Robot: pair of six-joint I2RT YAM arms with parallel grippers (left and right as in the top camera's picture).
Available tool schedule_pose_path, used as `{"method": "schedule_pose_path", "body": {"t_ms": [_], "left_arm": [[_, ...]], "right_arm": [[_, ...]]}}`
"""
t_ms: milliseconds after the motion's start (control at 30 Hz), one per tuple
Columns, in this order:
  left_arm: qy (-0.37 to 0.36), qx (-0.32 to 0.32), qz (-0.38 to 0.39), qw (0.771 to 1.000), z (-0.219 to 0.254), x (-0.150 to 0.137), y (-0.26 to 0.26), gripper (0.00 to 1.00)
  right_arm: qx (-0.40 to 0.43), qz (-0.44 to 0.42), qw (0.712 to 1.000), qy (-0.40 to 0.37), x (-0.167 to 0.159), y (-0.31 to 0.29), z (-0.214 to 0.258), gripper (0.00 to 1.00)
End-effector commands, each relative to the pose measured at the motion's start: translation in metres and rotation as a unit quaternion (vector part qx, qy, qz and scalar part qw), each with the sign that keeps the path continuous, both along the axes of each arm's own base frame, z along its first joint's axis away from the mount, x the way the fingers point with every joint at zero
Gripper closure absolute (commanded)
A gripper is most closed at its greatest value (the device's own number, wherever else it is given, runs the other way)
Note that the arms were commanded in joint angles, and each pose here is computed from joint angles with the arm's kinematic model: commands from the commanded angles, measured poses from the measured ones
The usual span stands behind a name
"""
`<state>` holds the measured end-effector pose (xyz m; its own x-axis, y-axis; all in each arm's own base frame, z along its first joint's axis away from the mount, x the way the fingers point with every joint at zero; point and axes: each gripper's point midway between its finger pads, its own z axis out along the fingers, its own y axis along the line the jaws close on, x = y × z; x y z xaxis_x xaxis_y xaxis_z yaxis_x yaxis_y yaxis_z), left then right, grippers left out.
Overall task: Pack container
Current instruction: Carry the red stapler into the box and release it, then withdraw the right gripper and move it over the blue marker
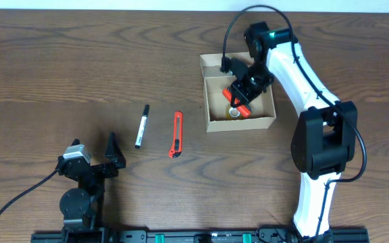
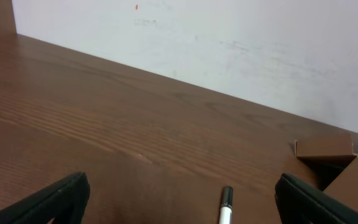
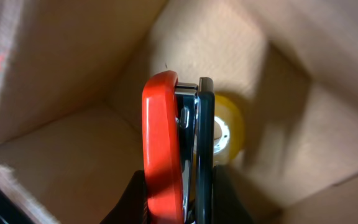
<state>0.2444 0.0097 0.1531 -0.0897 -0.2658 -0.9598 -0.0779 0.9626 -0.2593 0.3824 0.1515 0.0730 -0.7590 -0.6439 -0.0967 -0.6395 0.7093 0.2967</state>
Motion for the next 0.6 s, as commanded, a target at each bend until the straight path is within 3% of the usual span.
{"method": "schedule_pose_path", "body": {"t_ms": [0, 500, 533, 567], "left_arm": [[0.028, 0.012, 0.012, 0.999, -0.018, -0.001, 0.005, 0.05], [0.028, 0.012, 0.012, 0.999, -0.018, -0.001, 0.005, 0.05], [0.028, 0.012, 0.012, 0.999, -0.018, -0.001, 0.005, 0.05], [0.028, 0.012, 0.012, 0.999, -0.018, -0.001, 0.005, 0.05]], "right_arm": [[-0.003, -0.002, 1.0, 0.02, -0.011, 0.002, -0.018, 0.99], [-0.006, -0.006, 1.0, 0.027, -0.018, 0.0, -0.038, 0.98], [-0.006, -0.006, 1.0, 0.028, -0.018, 0.0, -0.038, 0.98], [-0.006, -0.006, 1.0, 0.027, -0.018, 0.0, -0.038, 0.91]]}}
